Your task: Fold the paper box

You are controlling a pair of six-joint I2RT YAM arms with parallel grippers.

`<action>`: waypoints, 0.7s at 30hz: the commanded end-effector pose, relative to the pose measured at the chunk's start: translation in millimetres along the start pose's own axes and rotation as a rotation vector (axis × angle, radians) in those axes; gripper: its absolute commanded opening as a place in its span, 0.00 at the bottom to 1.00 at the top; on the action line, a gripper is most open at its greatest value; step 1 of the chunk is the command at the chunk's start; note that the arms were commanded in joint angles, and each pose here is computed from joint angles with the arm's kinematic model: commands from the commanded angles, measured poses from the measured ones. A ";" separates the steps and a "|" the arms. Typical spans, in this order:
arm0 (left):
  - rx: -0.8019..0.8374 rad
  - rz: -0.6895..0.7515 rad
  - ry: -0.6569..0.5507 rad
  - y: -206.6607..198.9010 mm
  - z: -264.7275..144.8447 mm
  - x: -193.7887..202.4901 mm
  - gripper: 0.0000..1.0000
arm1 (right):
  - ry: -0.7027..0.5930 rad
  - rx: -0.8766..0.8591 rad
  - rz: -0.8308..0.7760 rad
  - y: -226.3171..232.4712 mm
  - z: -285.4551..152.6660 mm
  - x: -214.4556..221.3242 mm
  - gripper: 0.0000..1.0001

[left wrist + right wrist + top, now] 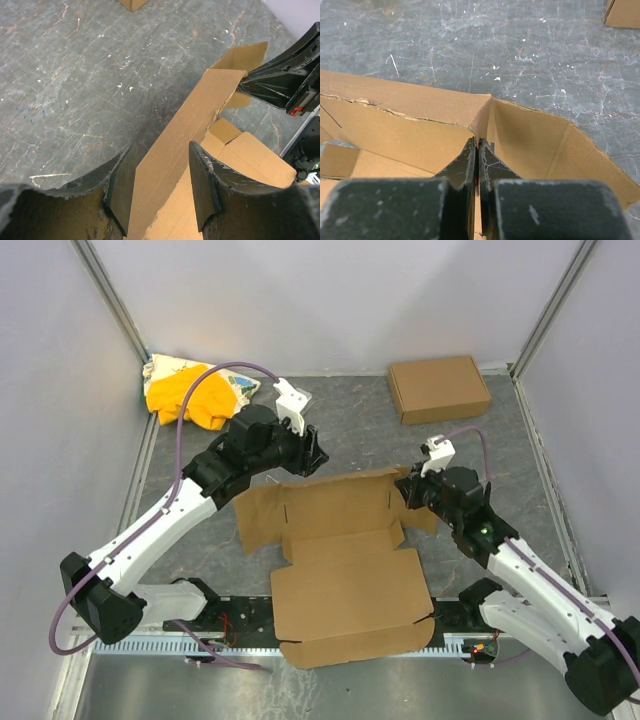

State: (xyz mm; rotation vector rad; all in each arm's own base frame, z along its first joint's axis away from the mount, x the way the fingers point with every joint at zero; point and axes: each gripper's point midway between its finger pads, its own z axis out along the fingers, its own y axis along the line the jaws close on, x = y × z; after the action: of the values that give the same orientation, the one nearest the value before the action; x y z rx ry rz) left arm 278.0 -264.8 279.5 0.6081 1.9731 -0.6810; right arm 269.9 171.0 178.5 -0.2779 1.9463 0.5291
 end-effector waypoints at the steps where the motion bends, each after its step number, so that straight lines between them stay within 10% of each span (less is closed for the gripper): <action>1: 0.090 0.124 -0.071 -14.6 2.2 -16.4 0.53 | -0.221 -0.044 -0.037 5.0 -6.5 -27.5 0.05; 21: 0.137 0.258 -0.118 -28.4 8.4 -34.5 0.55 | -0.673 0.002 -0.055 -3.8 -11.5 -91.1 0.09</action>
State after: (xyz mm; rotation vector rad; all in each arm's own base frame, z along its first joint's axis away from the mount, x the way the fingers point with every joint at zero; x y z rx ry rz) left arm 274.8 -288.1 273.5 0.8212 1.8711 -0.6886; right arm 293.0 158.3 187.7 -0.1676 1.5074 0.4956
